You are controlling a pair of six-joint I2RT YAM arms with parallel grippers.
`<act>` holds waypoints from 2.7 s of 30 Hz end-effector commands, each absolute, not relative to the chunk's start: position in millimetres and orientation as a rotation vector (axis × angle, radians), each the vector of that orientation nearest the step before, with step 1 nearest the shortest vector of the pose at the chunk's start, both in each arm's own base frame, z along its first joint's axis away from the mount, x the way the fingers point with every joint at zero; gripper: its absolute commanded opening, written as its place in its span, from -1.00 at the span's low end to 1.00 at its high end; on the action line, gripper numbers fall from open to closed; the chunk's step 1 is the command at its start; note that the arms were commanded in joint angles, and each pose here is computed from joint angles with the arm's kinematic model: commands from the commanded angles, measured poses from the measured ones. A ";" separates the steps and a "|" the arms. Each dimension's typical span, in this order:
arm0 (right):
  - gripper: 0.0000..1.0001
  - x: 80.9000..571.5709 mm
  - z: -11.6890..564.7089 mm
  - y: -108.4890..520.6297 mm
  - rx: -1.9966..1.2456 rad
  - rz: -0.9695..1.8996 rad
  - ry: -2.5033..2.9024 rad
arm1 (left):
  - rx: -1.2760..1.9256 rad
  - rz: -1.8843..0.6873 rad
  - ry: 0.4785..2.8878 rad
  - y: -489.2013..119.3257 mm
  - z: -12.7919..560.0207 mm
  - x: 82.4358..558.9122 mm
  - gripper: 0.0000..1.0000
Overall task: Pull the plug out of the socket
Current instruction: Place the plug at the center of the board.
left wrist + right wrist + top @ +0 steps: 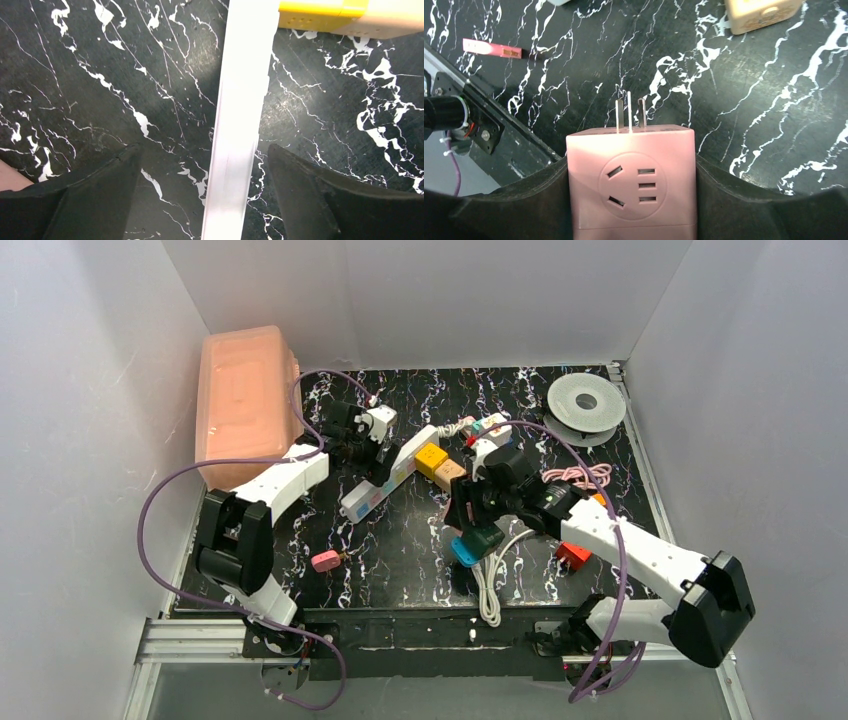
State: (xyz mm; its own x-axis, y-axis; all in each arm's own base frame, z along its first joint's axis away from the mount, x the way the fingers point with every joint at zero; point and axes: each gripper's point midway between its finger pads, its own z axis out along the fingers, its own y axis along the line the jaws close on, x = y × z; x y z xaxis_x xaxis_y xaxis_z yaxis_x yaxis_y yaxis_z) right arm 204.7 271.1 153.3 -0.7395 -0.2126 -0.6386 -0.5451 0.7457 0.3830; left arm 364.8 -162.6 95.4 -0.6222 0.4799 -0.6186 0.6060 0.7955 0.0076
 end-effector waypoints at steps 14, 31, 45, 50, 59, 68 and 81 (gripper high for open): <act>-0.97 229.8 303.0 271.6 -0.321 0.985 1.732 | 0.951 -0.550 1.754 -185.9 313.9 272.0 0.96; -0.97 175.7 424.6 312.1 -0.462 1.499 1.453 | 1.640 -0.254 0.727 -240.9 335.8 157.5 0.96; -0.97 177.9 422.0 331.1 -0.447 1.620 1.492 | 1.704 -0.107 0.333 -251.0 323.7 122.0 0.96; -0.97 195.4 415.8 331.0 -0.345 1.568 1.556 | 1.622 -0.019 0.175 -252.1 336.8 113.7 0.96; -0.97 260.3 408.6 289.5 0.022 1.195 1.536 | 1.297 -0.106 0.589 -242.2 390.8 154.9 0.96; -0.97 260.4 414.0 282.6 -0.031 1.042 1.406 | 0.912 -0.557 1.295 -228.1 380.9 172.9 0.97; -0.97 282.4 397.7 271.6 0.147 0.784 1.646 | 1.298 -0.373 0.770 -252.7 379.7 145.8 0.96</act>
